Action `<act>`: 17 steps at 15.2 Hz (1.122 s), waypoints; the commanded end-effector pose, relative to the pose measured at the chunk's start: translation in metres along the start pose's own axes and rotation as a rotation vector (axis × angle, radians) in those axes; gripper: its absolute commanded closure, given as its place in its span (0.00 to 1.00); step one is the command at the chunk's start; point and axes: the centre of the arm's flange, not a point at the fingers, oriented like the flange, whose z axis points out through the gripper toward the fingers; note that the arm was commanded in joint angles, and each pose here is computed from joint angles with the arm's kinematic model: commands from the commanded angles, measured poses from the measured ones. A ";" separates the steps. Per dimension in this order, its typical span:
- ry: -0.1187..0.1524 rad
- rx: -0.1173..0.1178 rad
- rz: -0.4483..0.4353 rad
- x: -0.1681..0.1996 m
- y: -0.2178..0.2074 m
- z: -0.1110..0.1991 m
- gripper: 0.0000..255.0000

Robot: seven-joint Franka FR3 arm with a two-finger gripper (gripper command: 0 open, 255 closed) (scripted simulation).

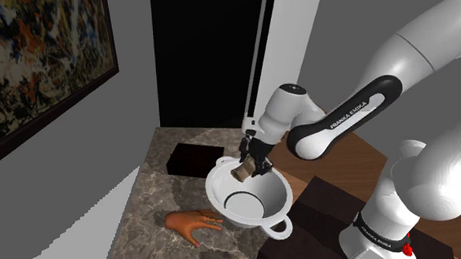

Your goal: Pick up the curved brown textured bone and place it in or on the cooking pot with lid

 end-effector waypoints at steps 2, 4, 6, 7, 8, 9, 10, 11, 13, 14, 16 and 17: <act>0.001 0.000 -0.002 -0.009 -0.003 0.009 1.00; 0.001 0.000 -0.002 -0.010 -0.005 0.019 1.00; 0.001 0.000 -0.002 -0.010 -0.008 0.030 1.00; 0.001 0.000 -0.002 -0.011 -0.009 0.035 1.00; 0.001 0.000 -0.002 -0.011 -0.011 0.040 1.00; 0.001 0.000 -0.002 -0.011 -0.012 0.045 1.00; 0.001 0.000 -0.002 -0.011 -0.013 0.050 1.00; 0.001 0.000 -0.002 -0.012 -0.016 0.059 1.00; 0.001 0.000 -0.002 -0.012 -0.016 0.059 1.00; 0.001 0.000 -0.002 -0.012 -0.016 0.059 1.00; 0.001 0.000 -0.002 -0.012 -0.016 0.059 1.00; 0.001 0.000 -0.002 -0.012 -0.016 0.059 1.00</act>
